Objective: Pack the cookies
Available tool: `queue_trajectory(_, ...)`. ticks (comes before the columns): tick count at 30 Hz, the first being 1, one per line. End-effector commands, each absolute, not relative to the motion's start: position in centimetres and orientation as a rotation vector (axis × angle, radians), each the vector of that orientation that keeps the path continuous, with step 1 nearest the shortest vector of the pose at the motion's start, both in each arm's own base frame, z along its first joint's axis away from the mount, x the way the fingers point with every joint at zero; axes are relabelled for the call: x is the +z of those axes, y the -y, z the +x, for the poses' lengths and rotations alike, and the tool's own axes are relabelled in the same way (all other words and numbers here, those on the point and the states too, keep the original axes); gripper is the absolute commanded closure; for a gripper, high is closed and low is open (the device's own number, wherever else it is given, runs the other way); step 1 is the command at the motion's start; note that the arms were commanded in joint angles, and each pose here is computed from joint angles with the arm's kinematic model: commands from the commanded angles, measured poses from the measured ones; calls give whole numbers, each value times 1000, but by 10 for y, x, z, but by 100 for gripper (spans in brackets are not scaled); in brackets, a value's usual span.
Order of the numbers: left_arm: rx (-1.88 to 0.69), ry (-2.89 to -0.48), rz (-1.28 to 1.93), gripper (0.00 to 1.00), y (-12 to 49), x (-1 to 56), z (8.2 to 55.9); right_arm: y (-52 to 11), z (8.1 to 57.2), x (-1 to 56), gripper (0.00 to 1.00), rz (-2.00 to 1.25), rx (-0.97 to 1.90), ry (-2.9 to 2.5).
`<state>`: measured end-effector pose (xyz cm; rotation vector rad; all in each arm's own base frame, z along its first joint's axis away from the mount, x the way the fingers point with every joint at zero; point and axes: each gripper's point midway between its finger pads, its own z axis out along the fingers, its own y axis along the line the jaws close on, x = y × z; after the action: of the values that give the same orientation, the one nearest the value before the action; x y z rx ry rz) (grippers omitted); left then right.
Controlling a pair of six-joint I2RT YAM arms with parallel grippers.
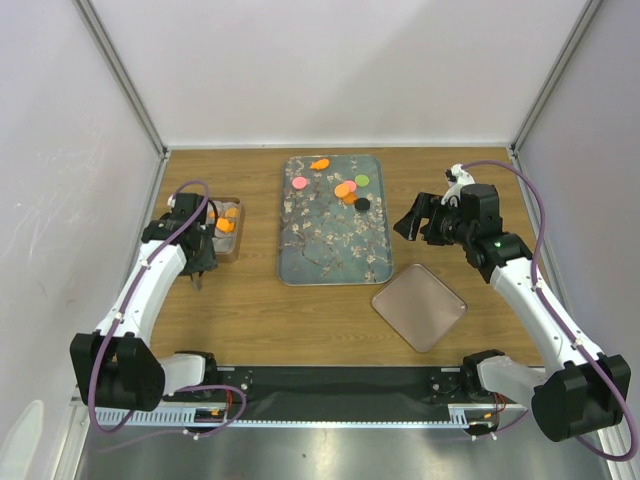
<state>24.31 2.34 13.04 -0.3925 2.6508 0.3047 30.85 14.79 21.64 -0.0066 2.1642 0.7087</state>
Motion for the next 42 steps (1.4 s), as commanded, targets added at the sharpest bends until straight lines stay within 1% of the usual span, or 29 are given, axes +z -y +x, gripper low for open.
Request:
queue_trajectory(1, 274, -2597, -384, 51, -24, 149, 250, -149, 310, 230, 16, -22, 717, -2112)
queue_trajectory(8, 212, -2559, -371, 52, -17, 169, 258, -148, 311, 228, 16, -19, 712, -2115)
queue_trajectory(11, 169, -2511, -360, 53, -10, 190, 268, -147, 312, 228, 16, -13, 709, -2117)
queue_trajectory(17, 126, -2462, -284, 53, 17, 216, 284, -145, 314, 226, 16, -5, 692, -2118)
queue_trajectory(23, 33, -2431, -196, 53, 55, 227, 295, -139, 316, 225, 16, 16, 657, -2121)
queue_trajectory(38, -105, -2409, -127, 53, 98, 206, 285, -129, 325, 220, 17, 48, 589, -2143)
queue_trajectory(42, -173, -2387, -62, 53, 133, 205, 295, -125, 328, 230, 16, 59, 571, -2120)
